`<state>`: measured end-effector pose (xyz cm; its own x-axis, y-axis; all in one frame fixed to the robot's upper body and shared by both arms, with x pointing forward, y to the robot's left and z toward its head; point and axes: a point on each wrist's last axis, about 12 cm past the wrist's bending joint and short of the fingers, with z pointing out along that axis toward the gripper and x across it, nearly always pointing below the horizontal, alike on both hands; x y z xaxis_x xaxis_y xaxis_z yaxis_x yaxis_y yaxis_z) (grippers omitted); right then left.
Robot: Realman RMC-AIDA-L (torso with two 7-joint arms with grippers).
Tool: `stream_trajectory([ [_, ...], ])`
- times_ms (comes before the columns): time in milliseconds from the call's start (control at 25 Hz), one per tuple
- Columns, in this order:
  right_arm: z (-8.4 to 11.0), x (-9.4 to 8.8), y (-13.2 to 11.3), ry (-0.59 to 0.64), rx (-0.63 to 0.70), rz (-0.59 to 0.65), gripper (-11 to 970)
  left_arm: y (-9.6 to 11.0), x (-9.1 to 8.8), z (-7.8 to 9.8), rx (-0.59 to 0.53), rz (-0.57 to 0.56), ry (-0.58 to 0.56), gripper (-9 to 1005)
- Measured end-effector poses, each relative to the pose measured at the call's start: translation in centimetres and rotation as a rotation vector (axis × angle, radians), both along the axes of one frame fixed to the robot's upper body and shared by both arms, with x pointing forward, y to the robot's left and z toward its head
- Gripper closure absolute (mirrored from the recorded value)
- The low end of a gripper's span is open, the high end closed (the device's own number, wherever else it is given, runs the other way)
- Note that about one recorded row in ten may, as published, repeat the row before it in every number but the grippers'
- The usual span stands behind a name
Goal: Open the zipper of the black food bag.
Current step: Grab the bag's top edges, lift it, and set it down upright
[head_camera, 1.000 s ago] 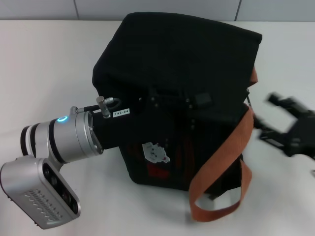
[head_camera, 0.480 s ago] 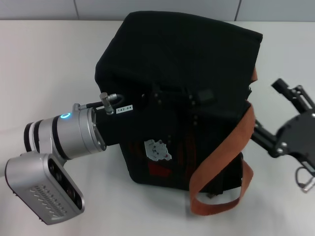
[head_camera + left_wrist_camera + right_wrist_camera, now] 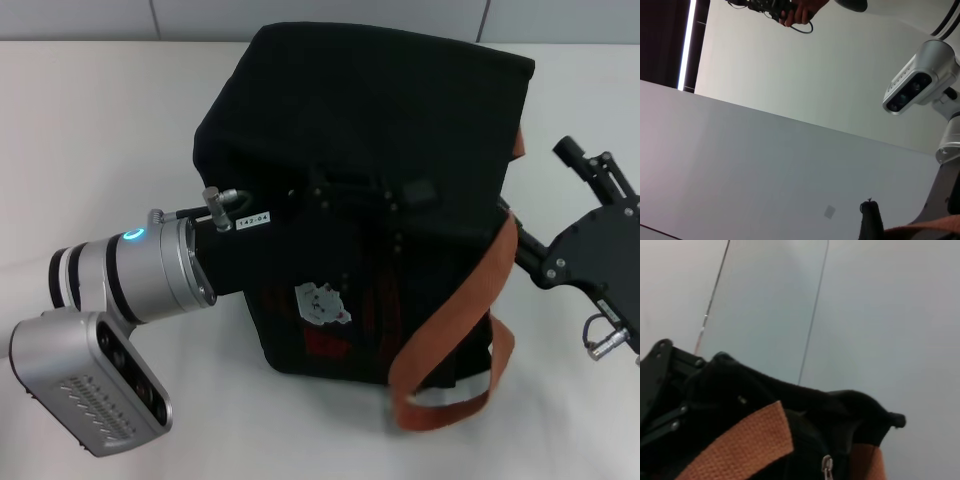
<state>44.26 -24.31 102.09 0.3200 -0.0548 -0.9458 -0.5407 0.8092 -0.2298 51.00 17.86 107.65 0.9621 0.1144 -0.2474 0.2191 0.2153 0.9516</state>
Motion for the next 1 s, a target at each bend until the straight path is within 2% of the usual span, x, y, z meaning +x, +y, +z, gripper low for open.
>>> stream_trajectory([
  [240,0.0,-0.2,0.1,-0.006,-0.001,-0.005,152,-0.1,0.0,0.0,-0.002,-0.004,0.001,875],
  [440,-0.1,-0.8,1.1,-0.063,-0.048,-0.045,154,-0.1,-0.1,0.0,-0.003,-0.005,0.001,876],
  [920,0.2,-0.9,2.7,-0.124,-0.094,-0.044,161,-0.1,-0.2,0.0,-0.007,-0.004,0.002,876],
  [1000,0.2,-0.8,2.9,-0.128,-0.100,-0.047,233,-0.1,-0.1,0.0,-0.007,-0.005,0.001,873],
])
